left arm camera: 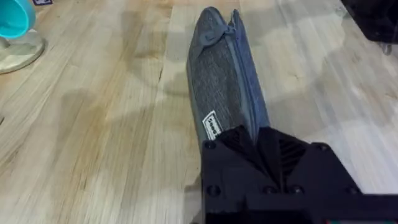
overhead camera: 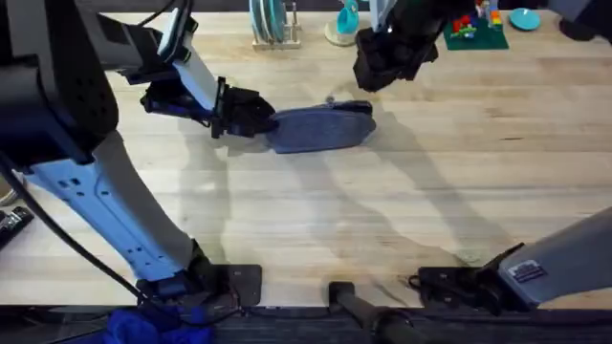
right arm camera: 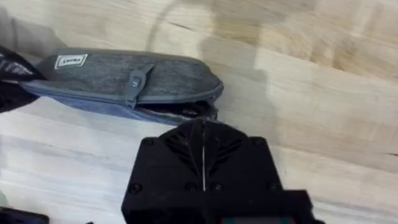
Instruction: Unzip the bag, pick up the pens from the table one at a time and place them inside, then zip the bag closed.
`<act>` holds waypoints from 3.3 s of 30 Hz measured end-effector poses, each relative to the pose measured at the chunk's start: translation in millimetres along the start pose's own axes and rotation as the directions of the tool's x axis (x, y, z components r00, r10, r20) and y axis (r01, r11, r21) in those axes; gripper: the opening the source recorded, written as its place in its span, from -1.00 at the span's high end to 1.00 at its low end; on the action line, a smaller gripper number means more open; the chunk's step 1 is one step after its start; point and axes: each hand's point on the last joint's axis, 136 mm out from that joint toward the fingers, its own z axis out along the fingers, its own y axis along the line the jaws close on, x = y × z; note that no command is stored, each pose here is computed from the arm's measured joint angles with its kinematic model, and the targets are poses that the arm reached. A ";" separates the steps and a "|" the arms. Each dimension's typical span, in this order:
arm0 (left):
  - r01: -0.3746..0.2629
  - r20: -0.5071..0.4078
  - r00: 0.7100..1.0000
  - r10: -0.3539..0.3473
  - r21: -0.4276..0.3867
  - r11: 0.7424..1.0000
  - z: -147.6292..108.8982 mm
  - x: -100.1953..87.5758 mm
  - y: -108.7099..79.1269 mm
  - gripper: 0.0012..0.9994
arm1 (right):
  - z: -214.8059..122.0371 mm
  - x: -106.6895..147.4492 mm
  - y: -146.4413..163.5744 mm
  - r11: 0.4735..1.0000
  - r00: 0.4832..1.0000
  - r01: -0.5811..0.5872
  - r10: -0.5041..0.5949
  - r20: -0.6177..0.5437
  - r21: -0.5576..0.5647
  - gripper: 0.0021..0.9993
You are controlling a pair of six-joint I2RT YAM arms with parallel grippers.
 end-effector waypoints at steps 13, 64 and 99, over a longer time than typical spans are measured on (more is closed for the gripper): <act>0.000 0.000 1.000 0.000 0.000 1.000 0.0 0.0 0.0 0.92 | 11.5 7.3 -22.3 0.999 0.998 -0.052 0.052 -0.036 0.004 0.93; 0.000 0.000 1.000 0.000 0.000 1.000 0.0 0.1 0.0 0.92 | -34.8 -23.5 -4.0 0.992 0.984 -0.011 0.033 0.178 -0.123 -0.99; 0.000 0.000 1.000 0.000 0.000 1.000 0.0 0.1 0.0 0.92 | -68.0 -87.0 65.2 0.969 0.880 0.146 -0.035 0.473 -0.200 -0.99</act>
